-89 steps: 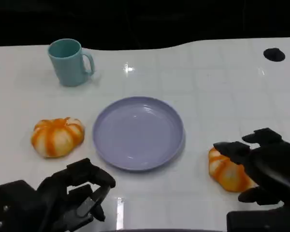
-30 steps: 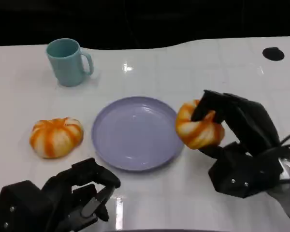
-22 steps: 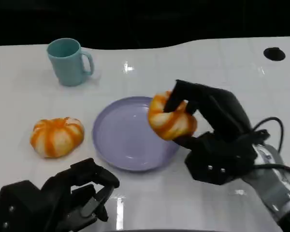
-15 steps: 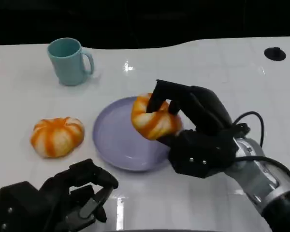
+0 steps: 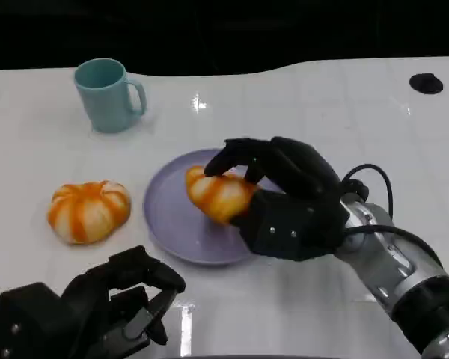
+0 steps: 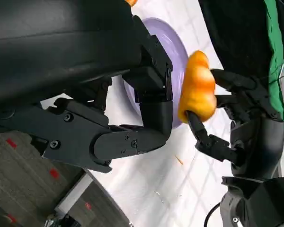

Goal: Grasp the bread from the table and place it into the plate.

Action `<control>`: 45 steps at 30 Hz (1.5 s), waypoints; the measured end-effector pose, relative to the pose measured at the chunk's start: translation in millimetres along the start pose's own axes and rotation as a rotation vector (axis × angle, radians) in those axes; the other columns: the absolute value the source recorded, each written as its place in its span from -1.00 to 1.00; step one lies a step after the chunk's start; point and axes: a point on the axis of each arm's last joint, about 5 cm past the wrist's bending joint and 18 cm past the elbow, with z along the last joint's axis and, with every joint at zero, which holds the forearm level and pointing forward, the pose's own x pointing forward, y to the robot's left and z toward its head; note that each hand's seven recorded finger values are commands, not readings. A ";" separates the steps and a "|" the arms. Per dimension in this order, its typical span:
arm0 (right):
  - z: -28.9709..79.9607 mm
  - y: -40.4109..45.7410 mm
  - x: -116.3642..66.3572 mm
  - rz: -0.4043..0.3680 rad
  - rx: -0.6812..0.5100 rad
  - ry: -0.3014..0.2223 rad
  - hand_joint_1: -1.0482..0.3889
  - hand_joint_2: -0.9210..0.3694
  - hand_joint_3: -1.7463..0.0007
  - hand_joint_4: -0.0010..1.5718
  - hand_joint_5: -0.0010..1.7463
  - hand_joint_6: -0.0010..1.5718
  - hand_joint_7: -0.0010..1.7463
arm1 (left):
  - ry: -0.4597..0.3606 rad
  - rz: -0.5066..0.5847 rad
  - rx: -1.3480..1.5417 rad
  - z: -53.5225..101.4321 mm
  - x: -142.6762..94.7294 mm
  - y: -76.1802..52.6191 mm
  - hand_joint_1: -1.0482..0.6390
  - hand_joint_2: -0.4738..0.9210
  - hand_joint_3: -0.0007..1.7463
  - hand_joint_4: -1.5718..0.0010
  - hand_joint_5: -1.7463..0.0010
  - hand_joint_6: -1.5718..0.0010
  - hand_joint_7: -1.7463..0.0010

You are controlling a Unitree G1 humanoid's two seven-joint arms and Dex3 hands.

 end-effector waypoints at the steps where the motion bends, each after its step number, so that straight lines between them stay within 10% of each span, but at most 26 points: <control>1: -0.9 -0.7 -0.6 0.019 -0.014 0.005 -0.18 -0.99 0.77 -0.74 -0.57 -0.42 -0.99 | -0.001 0.000 -0.001 0.1 0.2 -0.2 -0.23 0.99 -0.42 0.13 -1.00 0.21 -0.58; 13: 3.2 -12.0 -8.2 0.085 -0.078 -0.002 -0.39 -1.00 0.68 -0.95 -0.58 -0.68 -0.99 | 0.003 0.004 -0.010 -0.2 -0.2 -4.9 -0.22 0.98 -0.41 0.14 -1.00 0.21 -0.58; 28: 1.9 -22.1 -60.3 0.001 0.046 -0.067 -0.20 -1.00 0.72 -0.54 -0.27 -0.35 -0.86 | 0.007 0.007 -0.003 -1.3 -1.3 -8.6 -0.20 0.95 -0.35 0.14 -1.00 0.23 -0.60; 36: -9.5 -16.5 -92.1 -0.106 0.229 -0.095 0.20 -0.98 0.78 -0.20 0.23 0.04 -0.65 | 0.010 0.009 -0.006 -1.4 -0.7 -7.9 -0.22 0.94 -0.34 0.13 -1.00 0.24 -0.60; 42: -16.7 -13.3 -110.2 -0.164 0.329 -0.116 0.35 -0.28 -0.25 -0.08 0.63 0.00 0.07 | 0.013 0.007 -0.015 -2.2 -0.5 -7.4 -0.23 0.94 -0.34 0.14 -1.00 0.24 -0.60; 45: -18.1 -14.9 -119.0 -0.196 0.351 -0.128 0.34 -0.19 -0.39 -0.01 0.90 0.03 0.31 | 0.012 0.007 -0.016 -2.2 -0.5 -7.3 -0.23 0.94 -0.34 0.14 -1.00 0.24 -0.59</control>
